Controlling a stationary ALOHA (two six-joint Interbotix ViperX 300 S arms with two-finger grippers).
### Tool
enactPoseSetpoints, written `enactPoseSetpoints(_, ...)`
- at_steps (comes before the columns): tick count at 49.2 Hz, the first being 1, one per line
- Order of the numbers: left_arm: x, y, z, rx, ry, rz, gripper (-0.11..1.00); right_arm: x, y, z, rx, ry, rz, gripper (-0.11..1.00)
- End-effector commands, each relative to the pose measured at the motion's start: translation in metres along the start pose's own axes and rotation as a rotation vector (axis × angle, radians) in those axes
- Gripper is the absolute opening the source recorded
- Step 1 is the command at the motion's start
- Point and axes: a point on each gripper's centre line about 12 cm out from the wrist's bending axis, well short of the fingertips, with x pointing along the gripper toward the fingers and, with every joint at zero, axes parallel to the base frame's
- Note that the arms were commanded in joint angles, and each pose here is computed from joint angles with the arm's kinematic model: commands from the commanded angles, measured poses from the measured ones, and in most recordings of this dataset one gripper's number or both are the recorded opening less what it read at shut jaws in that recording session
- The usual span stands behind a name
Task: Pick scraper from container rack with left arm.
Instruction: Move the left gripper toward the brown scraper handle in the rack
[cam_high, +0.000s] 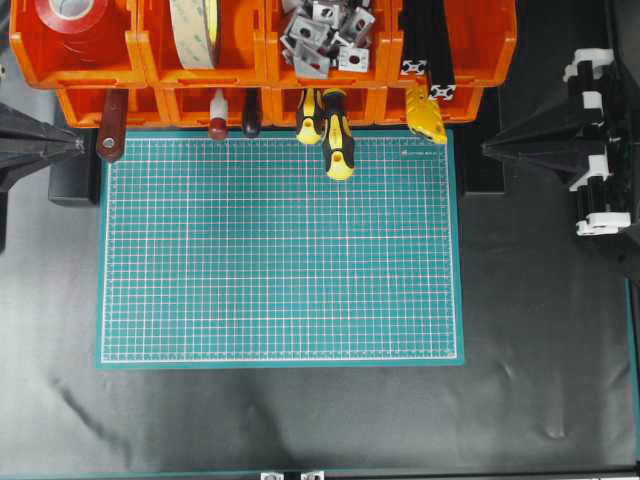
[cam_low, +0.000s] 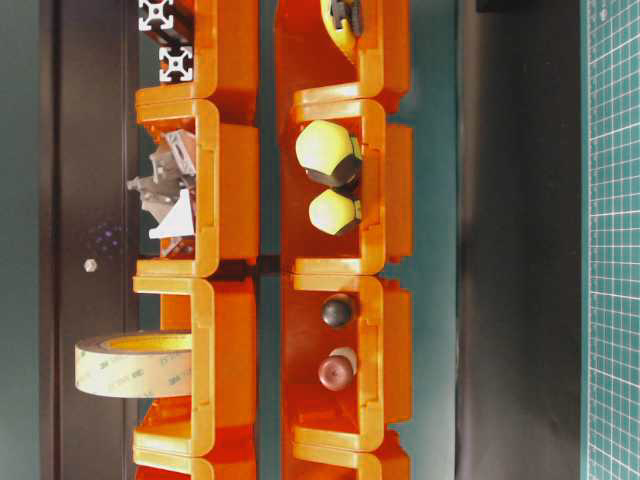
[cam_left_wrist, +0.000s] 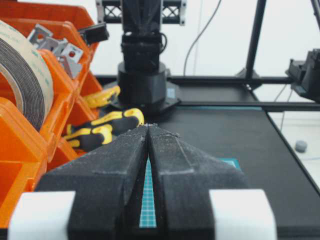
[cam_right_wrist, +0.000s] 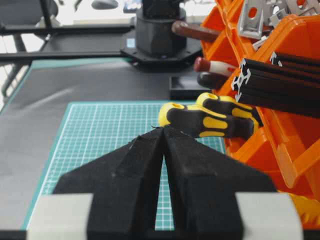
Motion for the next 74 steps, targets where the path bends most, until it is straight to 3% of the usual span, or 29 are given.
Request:
enactPoseSetpoints(1, 0.008, -0.002, 0.016, 0.016, 0.015, -0.013, 0.06, 0.003, 0.0, 0.013, 0.014, -0.034, 0.0, 0.02)
enactPoseSetpoints(5, 0.013, -0.003, 0.028, -0.004, 0.083, -0.016, 0.06, 0.002, 0.0, 0.016, 0.04, -0.043, 0.0, 0.02)
enactPoseSetpoints(8, 0.015, -0.006, 0.037, 0.001, 0.132, -0.028, 0.0, 0.002, 0.0, 0.017, 0.069, -0.049, 0.0, -0.01)
enactPoseSetpoints(16, 0.013, -0.015, 0.061, 0.022, 0.295, -0.07, 0.0, 0.001, 0.0, 0.019, 0.135, -0.054, 0.0, -0.01)
enactPoseSetpoints(24, 0.011, -0.025, 0.078, 0.075, 0.468, -0.121, 0.0, 0.0, 0.001, 0.019, 0.17, -0.053, 0.008, -0.01)
enactPoseSetpoints(29, 0.018, -0.028, 0.079, 0.114, 0.6, -0.134, 0.0, 0.0, 0.001, 0.019, 0.194, -0.05, 0.008, -0.01)
enactPoseSetpoints(34, 0.03, -0.026, 0.072, 0.192, 0.763, -0.124, 0.0, 0.0, 0.001, 0.019, 0.222, -0.047, 0.008, -0.01)
enactPoseSetpoints(41, 0.047, -0.029, 0.073, 0.355, 0.84, -0.123, 0.0, 0.0, 0.002, 0.02, 0.29, -0.046, 0.017, -0.01)
enactPoseSetpoints(47, 0.052, -0.024, 0.078, 0.533, 0.878, -0.031, 0.0, 0.0, 0.002, 0.019, 0.33, -0.036, 0.017, -0.01)
enactPoseSetpoints(53, 0.054, -0.022, 0.08, 0.637, 0.912, 0.085, 0.0, 0.0, 0.002, 0.018, 0.339, -0.025, 0.015, -0.01)
enactPoseSetpoints(57, 0.053, -0.03, 0.073, 0.635, 0.926, 0.104, 0.0, 0.0, 0.002, 0.017, 0.339, -0.021, 0.013, -0.01)
enactPoseSetpoints(65, 0.047, -0.053, 0.043, 0.585, 0.951, 0.1, 0.0, 0.0, 0.002, 0.016, 0.338, -0.014, 0.011, -0.01)
enactPoseSetpoints(69, 0.049, -0.058, 0.032, 0.575, 0.956, 0.147, 0.0, 0.0, 0.002, 0.016, 0.339, -0.011, 0.01, -0.01)
enactPoseSetpoints(74, 0.051, -0.057, 0.019, 0.607, 0.992, 0.225, 0.0, 0.0, 0.001, 0.016, 0.34, -0.005, 0.007, -0.01)
